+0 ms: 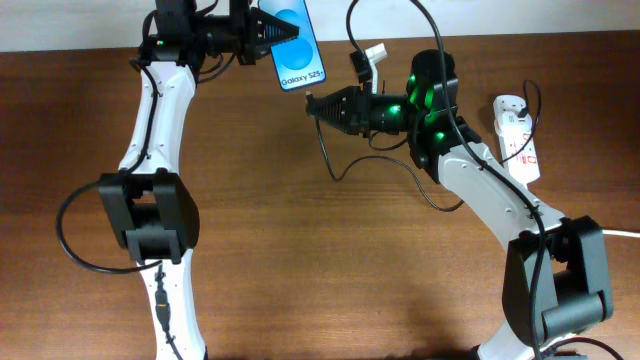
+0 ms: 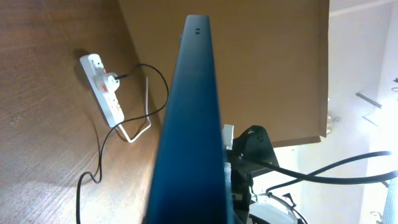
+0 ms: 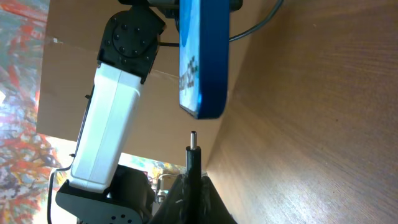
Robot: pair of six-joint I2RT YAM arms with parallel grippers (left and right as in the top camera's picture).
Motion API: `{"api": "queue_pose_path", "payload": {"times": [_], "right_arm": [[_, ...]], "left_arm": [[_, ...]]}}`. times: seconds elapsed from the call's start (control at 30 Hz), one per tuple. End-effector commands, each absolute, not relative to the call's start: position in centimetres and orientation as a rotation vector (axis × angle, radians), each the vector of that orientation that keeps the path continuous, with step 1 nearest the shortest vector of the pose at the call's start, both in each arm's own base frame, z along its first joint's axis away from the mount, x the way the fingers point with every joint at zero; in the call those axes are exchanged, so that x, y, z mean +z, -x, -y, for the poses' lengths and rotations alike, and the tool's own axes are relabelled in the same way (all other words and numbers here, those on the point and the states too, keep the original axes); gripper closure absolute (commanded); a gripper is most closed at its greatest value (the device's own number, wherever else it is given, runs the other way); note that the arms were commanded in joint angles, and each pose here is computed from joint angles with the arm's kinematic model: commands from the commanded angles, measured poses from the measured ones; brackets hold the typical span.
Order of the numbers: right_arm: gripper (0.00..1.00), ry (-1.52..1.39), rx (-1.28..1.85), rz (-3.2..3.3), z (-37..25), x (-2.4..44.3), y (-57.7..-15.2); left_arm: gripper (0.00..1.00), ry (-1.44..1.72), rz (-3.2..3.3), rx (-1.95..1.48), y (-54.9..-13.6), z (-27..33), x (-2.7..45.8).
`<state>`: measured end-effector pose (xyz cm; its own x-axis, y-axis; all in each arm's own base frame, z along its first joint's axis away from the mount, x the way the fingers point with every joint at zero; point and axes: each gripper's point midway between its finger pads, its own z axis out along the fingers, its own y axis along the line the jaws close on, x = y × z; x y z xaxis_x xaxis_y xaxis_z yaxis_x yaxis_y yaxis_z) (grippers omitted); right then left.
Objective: Plug charger to phone and switch on socket
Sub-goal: 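Push the connector up into the phone's bottom port with the right gripper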
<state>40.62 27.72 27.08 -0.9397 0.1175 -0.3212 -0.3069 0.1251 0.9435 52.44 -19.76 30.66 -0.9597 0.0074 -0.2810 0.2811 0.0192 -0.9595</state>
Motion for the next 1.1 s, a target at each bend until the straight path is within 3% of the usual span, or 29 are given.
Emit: {"api": "queue_pose_path", "payload": {"times": [0.0,1.07], "right_arm": [[0.96,0.225,1.875,-2.065,-27.9,27.5,-40.5],[0.96,0.181,1.808,-2.038,-26.4,27.4,-42.1]], "left_arm": [[1.0,-0.405,-2.062,-2.08,-51.3,20.7,31.6],[1.0,-0.412,-2.077,-2.106,-50.8,21.5,31.6]]}}
